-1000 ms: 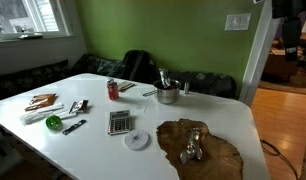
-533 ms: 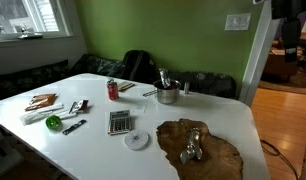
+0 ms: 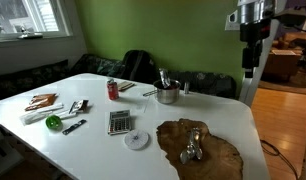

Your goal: Put the calculator on the wooden plate

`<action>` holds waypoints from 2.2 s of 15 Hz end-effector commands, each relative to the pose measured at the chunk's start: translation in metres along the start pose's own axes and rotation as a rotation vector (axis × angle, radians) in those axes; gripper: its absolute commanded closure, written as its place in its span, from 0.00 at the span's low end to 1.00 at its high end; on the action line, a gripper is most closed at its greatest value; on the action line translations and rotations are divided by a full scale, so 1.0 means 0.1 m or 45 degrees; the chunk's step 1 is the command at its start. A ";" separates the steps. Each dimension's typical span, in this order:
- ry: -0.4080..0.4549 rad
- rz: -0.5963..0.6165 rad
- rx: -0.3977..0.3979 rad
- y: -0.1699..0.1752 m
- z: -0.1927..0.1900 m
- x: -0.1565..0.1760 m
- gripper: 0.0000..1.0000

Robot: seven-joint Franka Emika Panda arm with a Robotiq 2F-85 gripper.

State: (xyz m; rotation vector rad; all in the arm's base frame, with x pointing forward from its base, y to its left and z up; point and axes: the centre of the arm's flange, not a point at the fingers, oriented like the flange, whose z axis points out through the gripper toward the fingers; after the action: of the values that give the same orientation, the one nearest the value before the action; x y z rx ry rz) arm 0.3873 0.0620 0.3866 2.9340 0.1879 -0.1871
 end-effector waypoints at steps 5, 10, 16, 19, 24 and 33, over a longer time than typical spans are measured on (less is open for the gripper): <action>0.100 0.137 -0.290 0.17 0.17 0.62 0.00; 0.075 0.189 -0.322 0.26 0.25 0.85 0.00; 0.287 0.115 -0.185 -0.16 0.15 1.83 0.00; 0.376 -0.034 -0.065 -0.58 0.15 2.34 0.00; 0.388 -0.215 -0.013 -0.96 0.25 2.47 0.00; 0.222 -0.219 0.255 -1.63 0.70 3.08 0.00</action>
State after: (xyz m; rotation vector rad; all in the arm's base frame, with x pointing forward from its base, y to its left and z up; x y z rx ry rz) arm 0.6369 0.2092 0.2849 3.0404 0.5257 0.1826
